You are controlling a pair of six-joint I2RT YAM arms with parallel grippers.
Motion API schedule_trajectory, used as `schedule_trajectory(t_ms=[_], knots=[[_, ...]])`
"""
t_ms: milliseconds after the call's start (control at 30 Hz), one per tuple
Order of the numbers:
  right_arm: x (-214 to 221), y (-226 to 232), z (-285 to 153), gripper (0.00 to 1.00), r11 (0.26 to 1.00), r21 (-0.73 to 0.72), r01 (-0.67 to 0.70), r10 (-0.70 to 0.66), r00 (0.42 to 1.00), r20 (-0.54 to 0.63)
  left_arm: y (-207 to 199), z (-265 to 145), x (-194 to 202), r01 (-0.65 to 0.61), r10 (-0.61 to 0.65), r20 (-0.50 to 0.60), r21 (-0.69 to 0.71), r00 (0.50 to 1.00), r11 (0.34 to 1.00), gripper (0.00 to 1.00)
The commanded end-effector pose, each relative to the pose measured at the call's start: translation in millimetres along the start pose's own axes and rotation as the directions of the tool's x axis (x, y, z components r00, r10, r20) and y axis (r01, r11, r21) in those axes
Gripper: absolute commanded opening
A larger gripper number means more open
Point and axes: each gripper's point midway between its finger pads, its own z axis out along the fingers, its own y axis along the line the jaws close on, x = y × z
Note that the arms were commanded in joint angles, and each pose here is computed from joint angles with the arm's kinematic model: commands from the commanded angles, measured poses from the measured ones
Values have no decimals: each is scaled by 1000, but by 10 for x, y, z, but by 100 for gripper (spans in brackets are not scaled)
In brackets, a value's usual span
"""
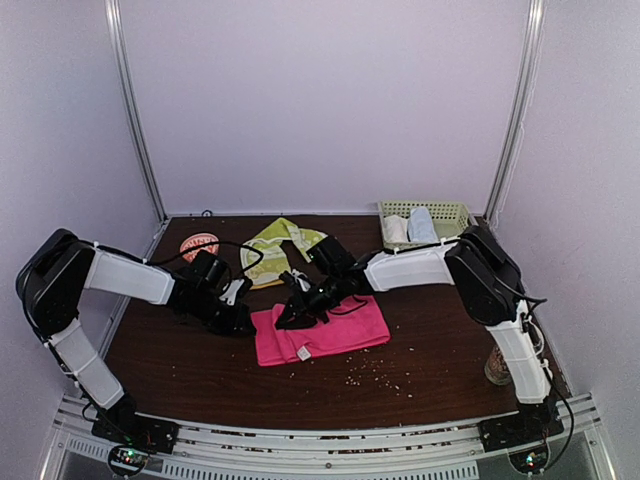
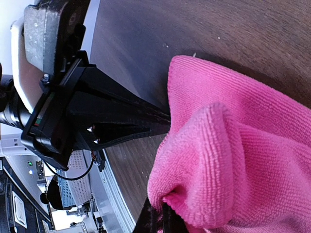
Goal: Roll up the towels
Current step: Fold the towel at the center of the board.
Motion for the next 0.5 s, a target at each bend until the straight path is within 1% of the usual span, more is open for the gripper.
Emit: schedule_trajectory(t_ms=[0,367,467], knots=[[-101,225,69,0,997,-67,48,-47,999,13,17,25,63,3,-3,-4,0,1000,1000,0],[-198,288,161,0,993,-106,47,-44,999,30,32,-9,102,9,-9,-5,-12,1000,1000,0],[-190,331,195,2,990,-129,50,-48,999,22,42,-33,102,10,-10,-3,-22,1000,1000,0]])
